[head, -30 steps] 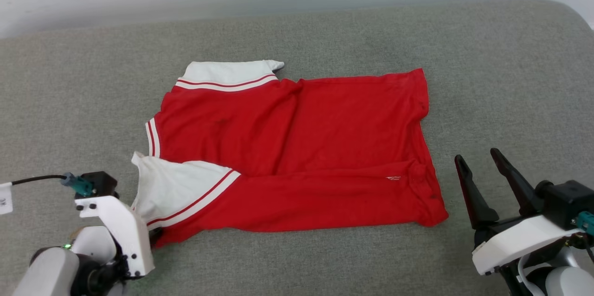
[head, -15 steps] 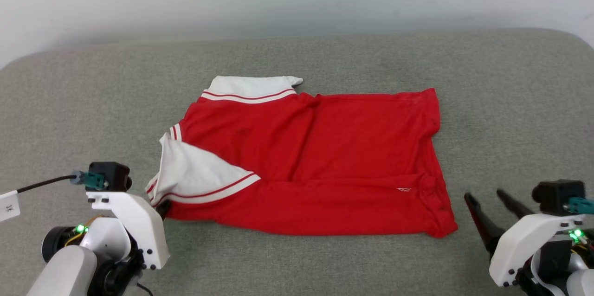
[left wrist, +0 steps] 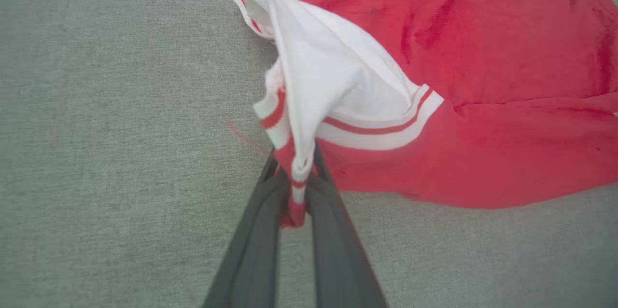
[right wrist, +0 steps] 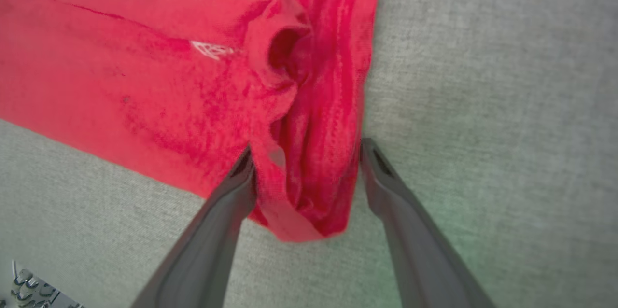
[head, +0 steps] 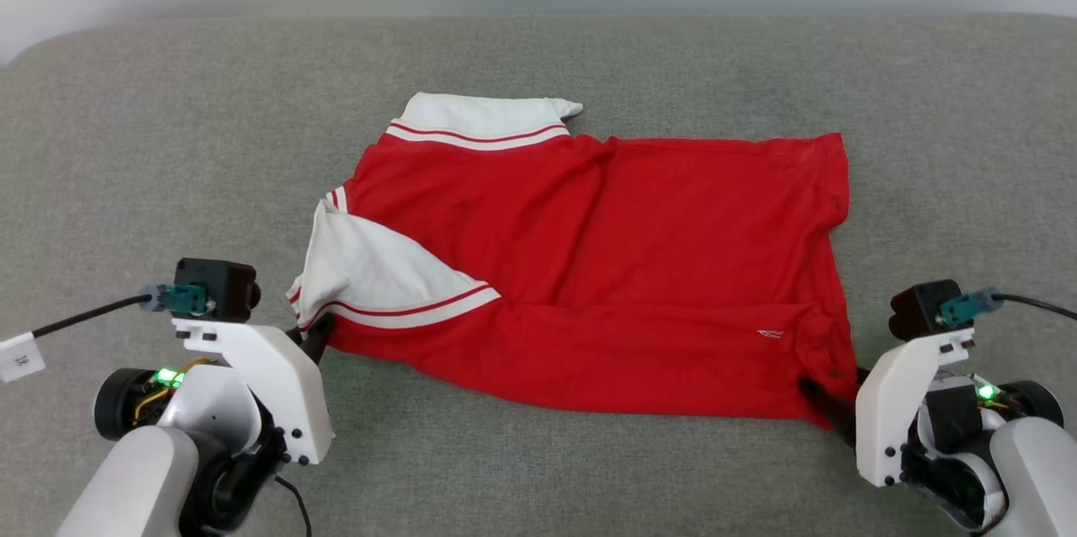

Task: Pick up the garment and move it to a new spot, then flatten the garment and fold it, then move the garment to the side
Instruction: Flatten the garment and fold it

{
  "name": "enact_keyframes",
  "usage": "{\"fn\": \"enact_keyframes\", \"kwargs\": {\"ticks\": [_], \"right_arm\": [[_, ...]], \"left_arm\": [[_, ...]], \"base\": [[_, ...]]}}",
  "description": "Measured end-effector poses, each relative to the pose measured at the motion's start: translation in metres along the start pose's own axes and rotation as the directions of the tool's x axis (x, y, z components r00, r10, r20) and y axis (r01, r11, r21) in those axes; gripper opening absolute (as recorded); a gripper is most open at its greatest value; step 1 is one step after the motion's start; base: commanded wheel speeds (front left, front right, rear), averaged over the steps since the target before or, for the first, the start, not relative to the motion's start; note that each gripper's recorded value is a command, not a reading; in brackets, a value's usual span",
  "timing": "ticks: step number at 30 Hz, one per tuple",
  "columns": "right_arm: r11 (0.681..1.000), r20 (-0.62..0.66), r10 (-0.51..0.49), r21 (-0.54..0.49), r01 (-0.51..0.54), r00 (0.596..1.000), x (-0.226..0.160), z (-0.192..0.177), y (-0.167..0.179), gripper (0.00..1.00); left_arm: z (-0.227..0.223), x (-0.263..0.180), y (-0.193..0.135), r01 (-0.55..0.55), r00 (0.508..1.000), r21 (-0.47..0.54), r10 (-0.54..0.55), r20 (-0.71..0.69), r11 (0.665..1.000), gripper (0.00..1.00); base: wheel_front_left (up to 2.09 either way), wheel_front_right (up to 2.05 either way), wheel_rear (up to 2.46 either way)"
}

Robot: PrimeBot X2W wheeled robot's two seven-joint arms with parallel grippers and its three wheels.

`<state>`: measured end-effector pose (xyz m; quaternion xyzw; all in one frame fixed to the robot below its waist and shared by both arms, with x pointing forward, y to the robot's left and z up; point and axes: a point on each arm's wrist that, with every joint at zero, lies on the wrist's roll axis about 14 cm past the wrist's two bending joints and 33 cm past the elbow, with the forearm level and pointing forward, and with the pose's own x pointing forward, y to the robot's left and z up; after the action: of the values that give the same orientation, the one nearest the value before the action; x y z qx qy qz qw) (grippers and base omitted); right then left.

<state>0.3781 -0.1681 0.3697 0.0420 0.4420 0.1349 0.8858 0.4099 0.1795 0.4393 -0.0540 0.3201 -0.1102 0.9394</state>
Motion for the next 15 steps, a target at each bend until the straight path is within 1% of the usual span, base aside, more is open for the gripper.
{"fn": "enact_keyframes", "kwargs": {"ticks": [2,3,4,9,15], "right_arm": [[1.000,-0.037,0.013,-0.004,-0.013,0.999,0.007,-0.003,0.003,1.00],[1.000,-0.051,0.018,-0.008,-0.019,0.999,0.010,-0.004,0.004,0.41],[1.000,-0.058,0.022,-0.011,-0.023,0.998,0.011,-0.003,0.004,0.00],[0.999,-0.044,0.032,-0.023,-0.033,0.999,0.012,0.002,0.006,0.00],[0.998,0.020,0.039,-0.057,-0.038,0.999,-0.004,0.013,0.011,0.00]], "left_arm": [[-0.004,0.001,-0.001,0.005,1.000,-0.013,-0.005,-0.011,1.000,0.00],[-0.006,0.001,-0.001,0.005,1.000,-0.018,-0.005,-0.013,1.000,0.00],[-0.007,0.000,0.000,0.003,1.000,-0.022,-0.003,-0.015,1.000,0.00],[-0.005,-0.003,0.001,-0.003,1.000,-0.049,0.003,0.011,0.999,0.00],[-0.010,-0.018,0.000,-0.014,0.999,-0.084,0.018,0.038,0.996,0.00]], "base": [[0.00,0.00,0.00],[0.00,0.00,0.00],[0.00,0.00,0.00],[0.00,0.00,0.00],[0.00,0.00,0.00]]}}
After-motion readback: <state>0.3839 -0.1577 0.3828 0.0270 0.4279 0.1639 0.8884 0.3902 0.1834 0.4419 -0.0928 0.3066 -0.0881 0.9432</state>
